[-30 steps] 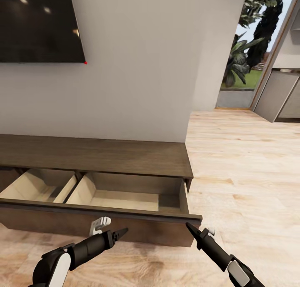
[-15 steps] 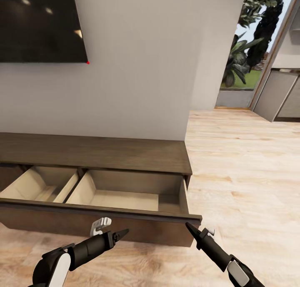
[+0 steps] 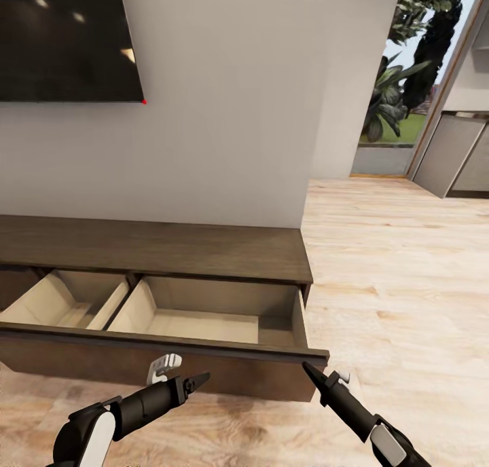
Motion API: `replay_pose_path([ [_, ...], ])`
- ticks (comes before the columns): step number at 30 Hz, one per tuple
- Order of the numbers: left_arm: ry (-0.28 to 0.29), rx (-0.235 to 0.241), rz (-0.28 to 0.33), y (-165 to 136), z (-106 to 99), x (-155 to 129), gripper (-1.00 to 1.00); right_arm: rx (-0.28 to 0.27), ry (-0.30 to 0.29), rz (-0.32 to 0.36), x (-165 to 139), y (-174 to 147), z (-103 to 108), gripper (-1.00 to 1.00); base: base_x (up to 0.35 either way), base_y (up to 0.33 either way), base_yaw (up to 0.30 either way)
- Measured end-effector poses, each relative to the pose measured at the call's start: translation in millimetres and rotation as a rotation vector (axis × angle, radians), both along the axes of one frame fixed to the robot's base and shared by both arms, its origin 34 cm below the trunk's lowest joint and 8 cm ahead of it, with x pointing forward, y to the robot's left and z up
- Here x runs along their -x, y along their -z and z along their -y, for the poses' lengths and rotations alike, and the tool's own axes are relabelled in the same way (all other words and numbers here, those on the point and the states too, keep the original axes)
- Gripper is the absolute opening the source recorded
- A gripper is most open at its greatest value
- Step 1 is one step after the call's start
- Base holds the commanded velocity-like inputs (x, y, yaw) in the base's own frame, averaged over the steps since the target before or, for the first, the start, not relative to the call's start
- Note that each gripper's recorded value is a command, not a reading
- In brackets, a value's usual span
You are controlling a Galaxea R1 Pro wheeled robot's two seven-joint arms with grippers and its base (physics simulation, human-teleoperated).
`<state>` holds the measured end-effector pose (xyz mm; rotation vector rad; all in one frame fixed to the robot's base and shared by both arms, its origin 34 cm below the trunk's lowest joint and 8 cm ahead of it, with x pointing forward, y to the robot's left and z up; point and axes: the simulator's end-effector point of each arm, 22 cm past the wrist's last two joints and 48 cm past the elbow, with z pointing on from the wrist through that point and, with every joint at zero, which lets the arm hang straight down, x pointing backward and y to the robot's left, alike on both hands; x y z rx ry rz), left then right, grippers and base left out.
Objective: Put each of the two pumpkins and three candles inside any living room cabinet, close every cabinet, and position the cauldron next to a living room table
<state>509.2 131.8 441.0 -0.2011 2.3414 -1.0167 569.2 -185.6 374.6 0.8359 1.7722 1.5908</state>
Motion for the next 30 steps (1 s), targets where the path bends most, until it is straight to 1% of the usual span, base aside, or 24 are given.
replay_pose_path([
  [2, 0.0, 0.0, 0.0, 0.0, 0.0, -0.3, 1.0, -0.004, 0.011, -0.001, -1.0, 0.3, -0.3, -1.0, -0.146, 0.0, 0.0],
  [5, 0.0, 0.0, 0.0, -0.1, 0.0, -0.1, 1.0, 0.001, -0.005, -0.001, 0.5, 0.0, -0.7, -1.0, -0.073, 0.0, 0.0],
  [12, 0.0, 0.001, 0.001, -0.3, 0.1, -0.2, 1.0, -0.001, 0.004, 0.001, -0.4, 0.0, -0.7, -1.0, -0.047, 0.0, 0.0],
  [15, 0.0, 0.002, 0.001, -0.4, 0.2, -0.2, 1.0, 0.0, -0.003, 0.0, 0.2, 0.0, -1.0, -1.0, -0.074, 0.0, 0.0],
  [19, -0.001, 0.001, 0.002, -0.4, 0.1, -0.3, 1.0, -0.006, 0.014, -0.002, -1.4, 0.2, -1.0, -1.0, -0.024, 0.0, 0.0],
  [25, -0.001, 0.001, 0.002, -0.4, 0.0, -0.3, 1.0, -0.007, 0.016, -0.003, -1.6, 0.2, -0.9, -1.0, -0.011, 0.0, 0.0],
  [26, -0.001, 0.001, 0.002, -0.3, -0.1, -0.4, 1.0, -0.01, 0.021, -0.004, -2.1, 0.3, -0.9, -1.0, -0.115, 0.0, 0.0],
  [28, -0.001, 0.001, 0.001, -0.2, 0.0, -0.2, 1.0, -0.036, 0.067, -0.02, -8.0, 0.4, -1.1, -1.0, -0.156, 0.0, 0.0],
  [29, -0.001, 0.001, 0.001, -0.2, 0.1, -0.2, 1.0, -0.034, 0.073, -0.024, -11.5, 0.4, -1.2, -1.0, -0.101, 0.0, 0.0],
  [30, -0.001, 0.001, 0.001, -0.3, 0.0, -0.2, 1.0, -0.025, 0.068, -0.025, -13.7, 0.2, -1.0, -1.0, -0.081, 0.0, 0.0],
])
